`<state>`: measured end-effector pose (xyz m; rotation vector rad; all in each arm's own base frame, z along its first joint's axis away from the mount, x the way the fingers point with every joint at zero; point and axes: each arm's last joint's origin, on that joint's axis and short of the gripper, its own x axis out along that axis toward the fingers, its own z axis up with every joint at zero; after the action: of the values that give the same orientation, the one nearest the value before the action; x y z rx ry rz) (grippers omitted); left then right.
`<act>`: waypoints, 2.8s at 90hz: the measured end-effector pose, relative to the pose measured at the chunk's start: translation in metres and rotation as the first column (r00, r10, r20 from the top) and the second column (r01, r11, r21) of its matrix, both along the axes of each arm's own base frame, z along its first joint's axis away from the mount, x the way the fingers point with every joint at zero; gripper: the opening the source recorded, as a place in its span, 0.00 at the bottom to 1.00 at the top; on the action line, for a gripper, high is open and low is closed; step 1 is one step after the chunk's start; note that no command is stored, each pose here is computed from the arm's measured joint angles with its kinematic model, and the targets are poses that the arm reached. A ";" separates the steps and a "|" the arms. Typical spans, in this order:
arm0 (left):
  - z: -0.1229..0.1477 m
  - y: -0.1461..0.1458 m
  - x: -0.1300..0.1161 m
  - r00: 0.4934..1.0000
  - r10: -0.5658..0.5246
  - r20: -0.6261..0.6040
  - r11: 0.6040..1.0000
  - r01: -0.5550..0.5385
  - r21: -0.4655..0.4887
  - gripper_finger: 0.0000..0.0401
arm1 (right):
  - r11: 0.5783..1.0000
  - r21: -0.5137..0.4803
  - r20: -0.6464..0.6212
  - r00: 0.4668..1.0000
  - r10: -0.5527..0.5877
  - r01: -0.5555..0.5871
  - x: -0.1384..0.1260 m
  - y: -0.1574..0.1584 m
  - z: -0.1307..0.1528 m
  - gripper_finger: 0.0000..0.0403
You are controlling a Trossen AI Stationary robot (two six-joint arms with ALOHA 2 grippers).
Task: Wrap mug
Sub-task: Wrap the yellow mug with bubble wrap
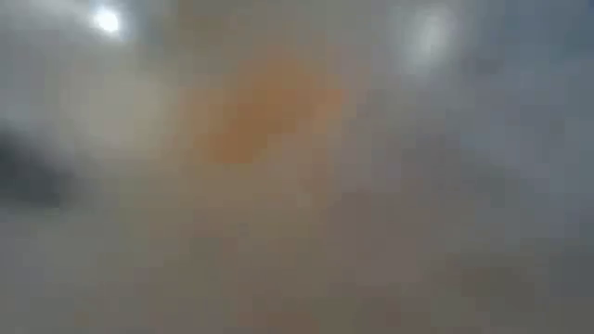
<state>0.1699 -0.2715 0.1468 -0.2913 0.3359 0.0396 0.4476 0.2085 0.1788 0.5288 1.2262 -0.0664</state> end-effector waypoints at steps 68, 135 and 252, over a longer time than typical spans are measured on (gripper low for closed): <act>-0.012 0.019 0.009 0.991 0.104 -0.083 0.993 -0.100 0.058 0.00 | 0.999 -0.054 -0.007 1.000 -0.001 0.001 0.002 0.000 0.020 0.00; -0.012 0.019 0.008 0.991 0.099 -0.085 0.993 -0.093 0.070 0.00 | 0.930 -0.362 -0.233 0.961 -0.149 0.056 -0.020 -0.011 0.001 0.00; -0.005 0.043 -0.054 0.991 0.131 -0.018 0.990 -0.130 0.055 0.00 | 0.817 -0.477 0.280 0.937 -0.209 0.325 -0.187 0.124 0.106 0.00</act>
<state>0.1163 -0.2289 0.1415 -0.2598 0.3360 0.1805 0.2606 0.3320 0.2852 0.2202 0.8598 -0.5563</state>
